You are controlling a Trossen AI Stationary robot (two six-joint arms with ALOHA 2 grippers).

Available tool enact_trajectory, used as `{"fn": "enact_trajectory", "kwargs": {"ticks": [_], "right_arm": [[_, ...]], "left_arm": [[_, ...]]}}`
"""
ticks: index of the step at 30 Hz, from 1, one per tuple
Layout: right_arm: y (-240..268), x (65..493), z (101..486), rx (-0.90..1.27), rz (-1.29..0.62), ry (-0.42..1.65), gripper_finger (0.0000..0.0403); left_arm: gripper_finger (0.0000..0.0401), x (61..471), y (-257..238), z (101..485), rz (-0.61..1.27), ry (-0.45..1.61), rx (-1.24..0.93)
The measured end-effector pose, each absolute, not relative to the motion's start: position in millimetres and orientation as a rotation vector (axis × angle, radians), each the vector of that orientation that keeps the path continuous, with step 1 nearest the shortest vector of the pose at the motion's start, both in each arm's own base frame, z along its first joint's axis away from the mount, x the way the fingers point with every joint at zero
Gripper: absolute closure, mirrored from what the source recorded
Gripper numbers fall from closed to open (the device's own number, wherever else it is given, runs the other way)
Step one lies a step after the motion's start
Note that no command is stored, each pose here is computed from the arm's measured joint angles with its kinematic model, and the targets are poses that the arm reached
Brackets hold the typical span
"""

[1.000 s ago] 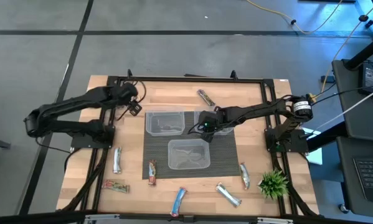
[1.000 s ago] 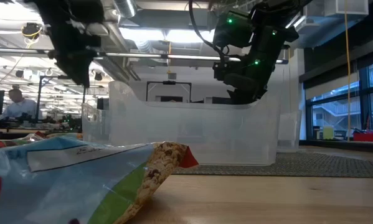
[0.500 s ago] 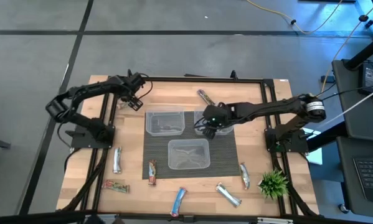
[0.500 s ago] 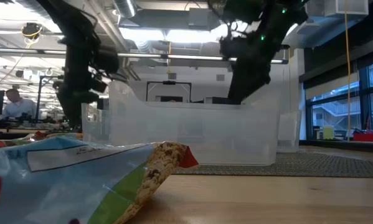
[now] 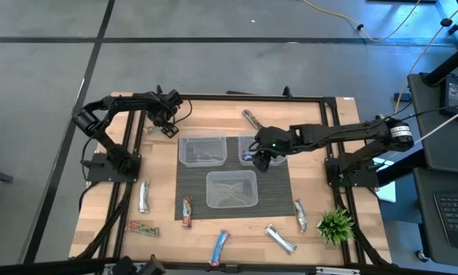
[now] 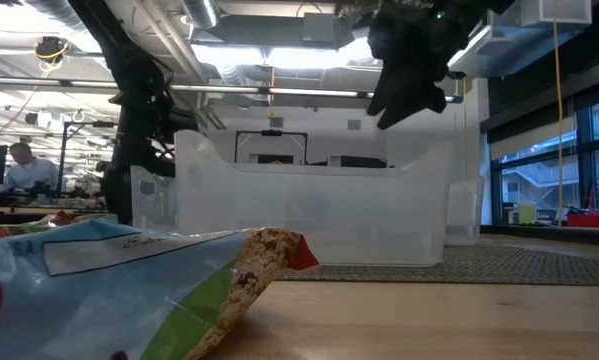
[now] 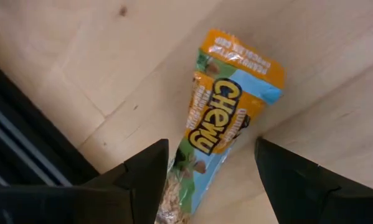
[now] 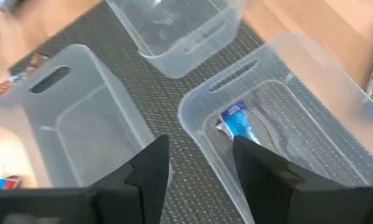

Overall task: Pick and place Granola Bars by type
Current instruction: Put the yellow granola bar into the top left transparent bin

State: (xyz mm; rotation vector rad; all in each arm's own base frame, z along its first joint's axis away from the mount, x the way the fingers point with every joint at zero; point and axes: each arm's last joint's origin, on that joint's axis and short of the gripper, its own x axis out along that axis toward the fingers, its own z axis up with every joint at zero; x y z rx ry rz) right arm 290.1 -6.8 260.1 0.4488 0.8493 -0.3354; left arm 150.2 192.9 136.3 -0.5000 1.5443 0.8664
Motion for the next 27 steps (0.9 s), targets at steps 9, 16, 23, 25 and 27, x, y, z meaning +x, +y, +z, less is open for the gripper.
{"fn": "enact_trajectory", "kwargs": {"ticks": [9, 16, 23, 25, 27], "right_arm": [[11.1, 272.6, 263.8, 0.705, -0.299, 0.972, 0.0221], [36.2, 252.0, 257.7, 0.880, -0.396, 1.177, 0.0221], [67.1, 243.4, 257.3, 0.969, -0.434, 1.224, 0.0221], [75.8, 240.3, 257.8, 0.995, -0.434, 1.240, 0.0221], [83.7, 236.8, 257.6, 1.042, -0.449, 1.270, 0.0221]], "left_arm": [[0.0232, 151.1, 192.2, 131.9, 0.834, 1.566, -0.500], [0.0295, 151.8, 192.2, 131.4, 0.824, 1.562, -0.494], [0.0332, 149.2, 191.7, 139.3, 0.868, 1.536, -0.455], [0.0336, 147.3, 191.5, 147.3, 0.905, 1.513, -0.426], [0.0337, 145.9, 190.4, 154.9, 0.933, 1.493, -0.398]]}}
